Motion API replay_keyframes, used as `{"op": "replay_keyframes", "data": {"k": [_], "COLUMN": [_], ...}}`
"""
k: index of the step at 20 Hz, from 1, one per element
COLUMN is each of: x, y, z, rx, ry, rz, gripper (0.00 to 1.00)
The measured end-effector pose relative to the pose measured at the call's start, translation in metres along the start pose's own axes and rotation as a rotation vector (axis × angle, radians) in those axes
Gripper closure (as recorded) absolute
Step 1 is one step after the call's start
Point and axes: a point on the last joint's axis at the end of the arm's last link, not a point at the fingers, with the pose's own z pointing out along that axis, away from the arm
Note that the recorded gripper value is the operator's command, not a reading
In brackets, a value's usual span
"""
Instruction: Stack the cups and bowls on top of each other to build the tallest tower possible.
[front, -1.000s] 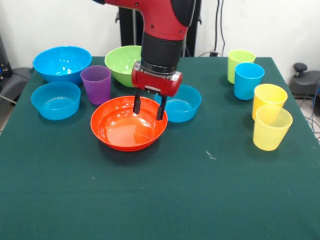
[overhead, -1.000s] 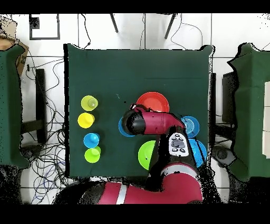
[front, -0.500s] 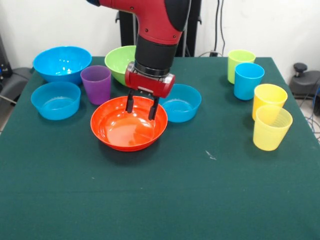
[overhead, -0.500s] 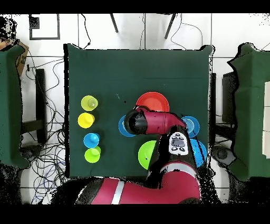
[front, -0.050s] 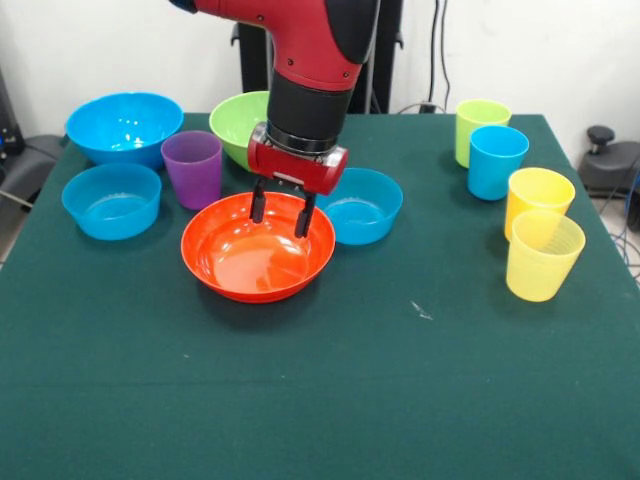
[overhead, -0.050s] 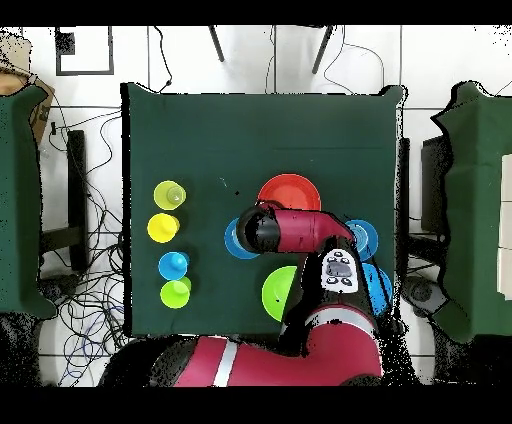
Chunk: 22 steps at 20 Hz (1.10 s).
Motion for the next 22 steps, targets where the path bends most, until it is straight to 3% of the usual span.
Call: {"op": "replay_keyframes", "data": {"k": [5, 9, 22], "x": [0.002, 0.0, -0.013], "y": [0.002, 0.007, 0.028], "z": [-0.001, -0.005, -0.023], "rx": [-0.012, -0.028, -0.079], "ry": [0.057, 0.08, 0.057], "rz": [0.012, 0.017, 0.009], "gripper": [0.0, 0.0, 0.0]}}
